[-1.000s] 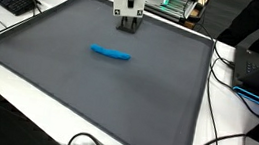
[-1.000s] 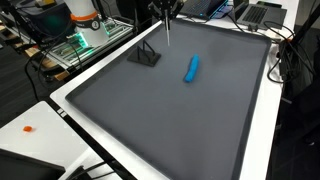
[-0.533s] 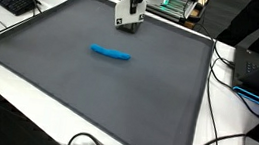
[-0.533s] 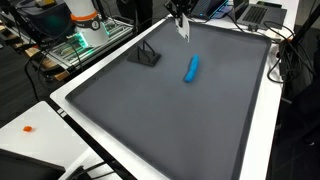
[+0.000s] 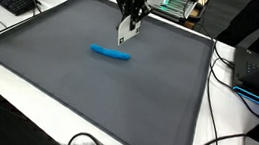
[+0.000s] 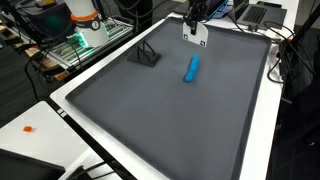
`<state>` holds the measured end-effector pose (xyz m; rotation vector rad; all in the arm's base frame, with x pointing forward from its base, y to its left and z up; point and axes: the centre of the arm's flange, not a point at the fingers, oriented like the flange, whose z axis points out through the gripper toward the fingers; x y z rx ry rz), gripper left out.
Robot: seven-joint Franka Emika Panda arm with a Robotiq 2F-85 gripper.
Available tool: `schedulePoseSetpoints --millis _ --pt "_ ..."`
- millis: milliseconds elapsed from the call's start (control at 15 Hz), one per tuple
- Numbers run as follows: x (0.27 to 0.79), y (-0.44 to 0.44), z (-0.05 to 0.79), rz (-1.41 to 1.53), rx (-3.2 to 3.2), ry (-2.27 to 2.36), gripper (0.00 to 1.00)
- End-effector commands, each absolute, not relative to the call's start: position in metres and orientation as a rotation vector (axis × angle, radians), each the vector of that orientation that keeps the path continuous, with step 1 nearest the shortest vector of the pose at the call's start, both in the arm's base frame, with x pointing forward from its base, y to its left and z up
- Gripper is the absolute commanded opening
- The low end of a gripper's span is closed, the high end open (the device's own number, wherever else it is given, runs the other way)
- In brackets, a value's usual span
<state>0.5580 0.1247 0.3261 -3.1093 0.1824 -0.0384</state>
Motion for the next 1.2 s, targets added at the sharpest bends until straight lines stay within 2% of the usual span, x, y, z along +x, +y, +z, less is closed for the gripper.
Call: schedulePoseSetpoints --millis 0,67,133,1133 --pt "0.577 0.131 0.315 0.004 -3.166 -0.119 0.01" --pt "0.579 0.131 0.313 0.010 -3.179 -0.200 0.01" --pt "0.569 0.131 0.317 -0.016 -3.146 -0.057 0.04" --pt "0.585 0.132 0.290 0.007 -3.166 -0.399 0.01"
